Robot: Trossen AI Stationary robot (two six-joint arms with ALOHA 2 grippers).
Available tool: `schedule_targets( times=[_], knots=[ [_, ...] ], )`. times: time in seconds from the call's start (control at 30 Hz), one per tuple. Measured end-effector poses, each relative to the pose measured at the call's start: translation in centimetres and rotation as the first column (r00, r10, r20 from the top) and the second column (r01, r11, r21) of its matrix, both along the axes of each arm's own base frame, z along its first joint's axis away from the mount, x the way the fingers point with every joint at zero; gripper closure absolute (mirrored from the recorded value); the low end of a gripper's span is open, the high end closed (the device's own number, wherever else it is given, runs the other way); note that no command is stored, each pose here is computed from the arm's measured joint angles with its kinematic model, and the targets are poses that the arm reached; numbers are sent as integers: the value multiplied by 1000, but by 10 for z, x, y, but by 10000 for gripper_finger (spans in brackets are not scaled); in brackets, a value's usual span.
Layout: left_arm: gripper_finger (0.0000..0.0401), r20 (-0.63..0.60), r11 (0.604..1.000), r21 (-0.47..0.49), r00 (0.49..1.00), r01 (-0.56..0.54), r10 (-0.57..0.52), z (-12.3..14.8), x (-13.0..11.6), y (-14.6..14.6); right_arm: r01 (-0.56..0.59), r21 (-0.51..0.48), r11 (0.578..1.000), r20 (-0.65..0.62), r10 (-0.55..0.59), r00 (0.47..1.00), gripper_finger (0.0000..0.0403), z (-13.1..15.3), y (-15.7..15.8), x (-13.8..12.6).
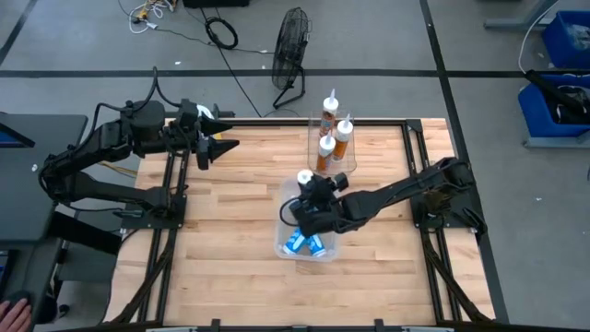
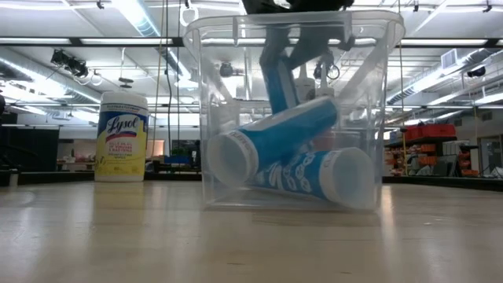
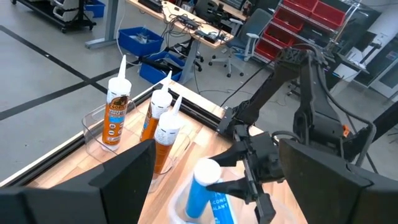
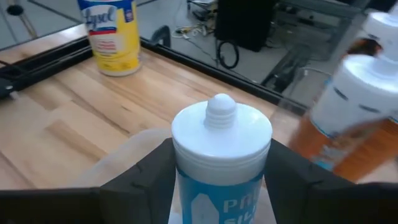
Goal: Sort silicone sealant tubes
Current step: Adjust the blue sealants in the bottom transparent bin
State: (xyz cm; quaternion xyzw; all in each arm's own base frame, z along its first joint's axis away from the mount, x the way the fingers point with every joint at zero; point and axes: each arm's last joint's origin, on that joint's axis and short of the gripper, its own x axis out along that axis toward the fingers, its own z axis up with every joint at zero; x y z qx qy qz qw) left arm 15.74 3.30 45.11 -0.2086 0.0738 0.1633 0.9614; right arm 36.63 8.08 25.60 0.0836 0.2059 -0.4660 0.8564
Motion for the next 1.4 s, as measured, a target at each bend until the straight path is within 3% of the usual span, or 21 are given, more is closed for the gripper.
schedule_targets(
  times=[0.23,0.53,0.87,1.27,1.4],
  knots=[
    [59,-1,1000,3,1000,-11,11,0,0,0,36,-4,999,29,-36,999,209,-2,8,-7],
    [59,3,1000,-8,1000,-17,17,0,0,0,60,62,996,-32,-58,998,142,-6,11,-20],
    [59,4,1000,-12,1000,-18,18,0,0,0,34,118,992,-56,-28,998,140,-6,16,-23],
    [59,2,1000,-13,1000,-18,18,0,0,0,-10,160,987,3,9,1000,131,31,12,-43],
    [59,2,1000,-13,1000,-18,18,0,0,0,-79,281,956,29,74,997,131,48,10,-53]
  ],
)
